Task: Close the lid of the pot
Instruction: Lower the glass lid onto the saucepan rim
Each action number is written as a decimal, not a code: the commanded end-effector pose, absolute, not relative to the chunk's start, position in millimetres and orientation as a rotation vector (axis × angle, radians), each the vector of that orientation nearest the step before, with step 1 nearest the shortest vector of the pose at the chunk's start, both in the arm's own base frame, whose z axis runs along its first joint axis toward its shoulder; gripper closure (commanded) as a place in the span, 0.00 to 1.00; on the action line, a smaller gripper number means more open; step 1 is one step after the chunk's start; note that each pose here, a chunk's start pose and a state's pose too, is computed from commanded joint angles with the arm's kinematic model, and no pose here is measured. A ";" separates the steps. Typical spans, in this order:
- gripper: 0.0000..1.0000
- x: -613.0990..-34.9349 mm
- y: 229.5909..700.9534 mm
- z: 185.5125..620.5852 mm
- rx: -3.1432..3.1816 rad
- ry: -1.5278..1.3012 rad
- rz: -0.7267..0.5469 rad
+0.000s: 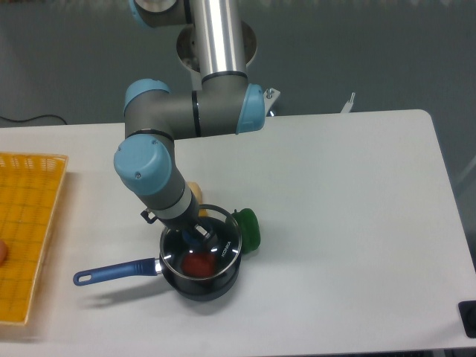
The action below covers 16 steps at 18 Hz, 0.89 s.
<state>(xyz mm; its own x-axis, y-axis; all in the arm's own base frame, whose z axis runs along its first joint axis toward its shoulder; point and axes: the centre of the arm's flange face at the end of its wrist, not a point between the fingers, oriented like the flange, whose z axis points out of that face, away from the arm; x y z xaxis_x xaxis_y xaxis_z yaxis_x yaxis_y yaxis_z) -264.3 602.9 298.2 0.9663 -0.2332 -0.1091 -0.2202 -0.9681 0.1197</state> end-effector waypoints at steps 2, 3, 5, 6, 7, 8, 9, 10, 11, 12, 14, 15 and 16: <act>0.49 -264.3 602.9 298.1 3.009 -0.348 -0.186; 0.49 -264.7 603.4 297.9 3.009 -0.348 -0.186; 0.49 -264.5 605.0 296.3 3.008 -0.350 -0.185; 0.49 -266.1 605.5 295.7 3.008 -0.346 -0.185; 0.48 -266.5 606.2 297.1 3.011 -0.346 -0.188; 0.48 -266.5 606.2 297.1 3.011 -0.341 -0.188; 0.48 -265.5 606.7 297.1 3.014 -0.334 -0.187; 0.48 -266.9 607.0 297.1 3.017 -0.327 -0.190; 0.48 -267.7 608.2 296.2 3.022 -0.324 -0.198; 0.48 -268.3 609.1 297.7 3.028 -0.326 -0.207; 0.48 -268.7 611.2 298.7 3.030 -0.328 -0.214; 0.48 -269.7 610.9 298.9 3.032 -0.326 -0.216; 0.48 -269.0 612.0 300.3 3.035 -0.328 -0.217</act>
